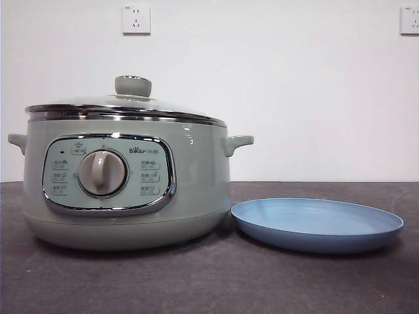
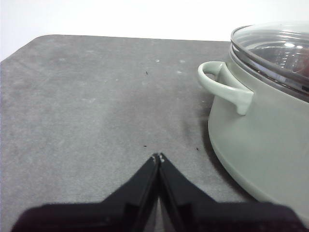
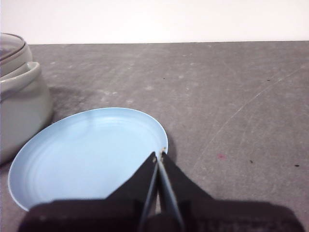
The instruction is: Take the pumpkin out from the steamer,put the pumpkin in the blue plate,close the lid
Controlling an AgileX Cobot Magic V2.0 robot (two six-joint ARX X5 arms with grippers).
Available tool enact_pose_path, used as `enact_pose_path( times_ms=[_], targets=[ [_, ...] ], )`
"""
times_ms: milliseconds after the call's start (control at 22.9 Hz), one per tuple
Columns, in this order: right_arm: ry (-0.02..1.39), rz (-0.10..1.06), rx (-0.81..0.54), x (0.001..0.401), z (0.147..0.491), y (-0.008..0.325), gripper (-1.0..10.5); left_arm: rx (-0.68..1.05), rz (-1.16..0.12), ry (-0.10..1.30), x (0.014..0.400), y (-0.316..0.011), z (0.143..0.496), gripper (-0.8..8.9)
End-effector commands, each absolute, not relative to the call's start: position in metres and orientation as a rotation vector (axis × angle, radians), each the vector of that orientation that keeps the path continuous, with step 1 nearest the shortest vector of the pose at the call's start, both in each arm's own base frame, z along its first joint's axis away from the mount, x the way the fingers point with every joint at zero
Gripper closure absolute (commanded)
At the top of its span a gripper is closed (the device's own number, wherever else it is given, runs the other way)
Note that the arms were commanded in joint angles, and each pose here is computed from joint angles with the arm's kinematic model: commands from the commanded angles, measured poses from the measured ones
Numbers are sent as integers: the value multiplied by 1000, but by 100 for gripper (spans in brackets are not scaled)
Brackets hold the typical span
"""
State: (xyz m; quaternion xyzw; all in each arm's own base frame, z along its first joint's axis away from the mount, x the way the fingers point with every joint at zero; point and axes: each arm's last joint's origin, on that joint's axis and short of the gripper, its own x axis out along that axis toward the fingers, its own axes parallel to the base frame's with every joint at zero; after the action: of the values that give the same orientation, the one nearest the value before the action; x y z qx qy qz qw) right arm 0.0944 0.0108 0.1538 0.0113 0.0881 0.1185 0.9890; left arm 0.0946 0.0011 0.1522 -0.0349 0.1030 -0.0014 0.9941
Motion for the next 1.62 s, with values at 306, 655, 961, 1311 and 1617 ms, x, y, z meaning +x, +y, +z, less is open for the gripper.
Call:
enact_pose_path(
  times_ms=[306, 655, 961, 1311, 1617],
  targets=[
    [252, 191, 507, 95, 150, 11, 963, -430, -163, 249, 95, -4, 148, 817],
    [269, 191, 621, 94, 150, 11, 963, -453, -278, 259, 94, -8, 150, 819],
    [314, 188, 624, 90, 161, 11, 963, -478, -264, 257, 90, -7, 166, 821],
    [285, 198, 599, 88, 200, 11, 963, -467, -247, 216, 79, -7, 201, 821],
    [257, 216, 505, 94, 247, 12, 963, -446, -251, 238, 81, -7, 229, 821]
  ],
)
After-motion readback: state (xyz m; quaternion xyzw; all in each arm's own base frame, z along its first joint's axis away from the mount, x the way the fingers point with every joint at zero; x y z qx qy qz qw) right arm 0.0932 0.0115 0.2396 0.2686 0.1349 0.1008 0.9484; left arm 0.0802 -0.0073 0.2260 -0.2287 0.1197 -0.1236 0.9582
